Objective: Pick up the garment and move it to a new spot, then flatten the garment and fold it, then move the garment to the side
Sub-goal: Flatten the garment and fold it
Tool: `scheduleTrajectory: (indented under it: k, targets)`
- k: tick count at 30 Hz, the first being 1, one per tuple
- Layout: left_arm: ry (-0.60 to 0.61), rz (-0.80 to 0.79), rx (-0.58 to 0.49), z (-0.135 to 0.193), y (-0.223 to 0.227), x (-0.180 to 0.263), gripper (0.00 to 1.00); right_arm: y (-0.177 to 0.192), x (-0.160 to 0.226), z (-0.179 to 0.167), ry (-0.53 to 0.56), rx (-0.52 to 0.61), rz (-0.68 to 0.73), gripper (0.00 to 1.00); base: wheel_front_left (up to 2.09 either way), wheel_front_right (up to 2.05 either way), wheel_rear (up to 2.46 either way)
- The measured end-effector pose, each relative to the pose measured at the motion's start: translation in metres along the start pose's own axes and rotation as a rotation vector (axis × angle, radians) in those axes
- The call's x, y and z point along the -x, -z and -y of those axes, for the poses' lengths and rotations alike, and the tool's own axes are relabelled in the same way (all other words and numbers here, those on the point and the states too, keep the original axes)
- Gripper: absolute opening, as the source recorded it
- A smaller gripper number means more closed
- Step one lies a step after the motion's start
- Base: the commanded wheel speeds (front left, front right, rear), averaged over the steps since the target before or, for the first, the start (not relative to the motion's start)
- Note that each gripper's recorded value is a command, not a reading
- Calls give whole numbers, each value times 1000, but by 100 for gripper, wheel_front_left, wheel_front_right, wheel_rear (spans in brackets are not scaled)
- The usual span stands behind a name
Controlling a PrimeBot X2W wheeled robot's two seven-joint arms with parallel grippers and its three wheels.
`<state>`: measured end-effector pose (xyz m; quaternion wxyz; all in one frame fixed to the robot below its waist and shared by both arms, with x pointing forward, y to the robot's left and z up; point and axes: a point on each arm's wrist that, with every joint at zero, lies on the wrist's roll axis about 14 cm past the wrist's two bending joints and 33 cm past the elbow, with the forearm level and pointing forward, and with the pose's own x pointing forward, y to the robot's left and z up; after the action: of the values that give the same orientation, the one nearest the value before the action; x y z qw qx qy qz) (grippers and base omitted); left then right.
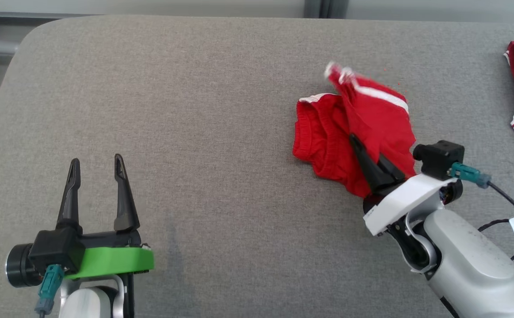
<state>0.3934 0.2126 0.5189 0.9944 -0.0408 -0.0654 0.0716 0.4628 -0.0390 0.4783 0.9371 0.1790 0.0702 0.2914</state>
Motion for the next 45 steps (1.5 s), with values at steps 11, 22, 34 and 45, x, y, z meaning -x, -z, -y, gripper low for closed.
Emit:
scheduleTrajectory:
  k: [11, 22, 34, 45]
  targets:
    - [-36, -20, -1, -11, 5, 5, 100, 41, -6, -30, -83, -8, -87, 100, 0, 0, 0]
    - [-5, -20, 9, 1, 7, 1, 100, -38, 26, 47, 141, 103, 146, 100, 0, 0, 0]
    - [9, -36, 6, 5, 13, -2, 100, 11, 12, 46, 139, 177, 6, 0, 0, 0, 0]
    - [-19, -64, -9, -5, 21, 0, 100, 70, -22, -34, -54, 99, -109, 0, 0, 0, 0]
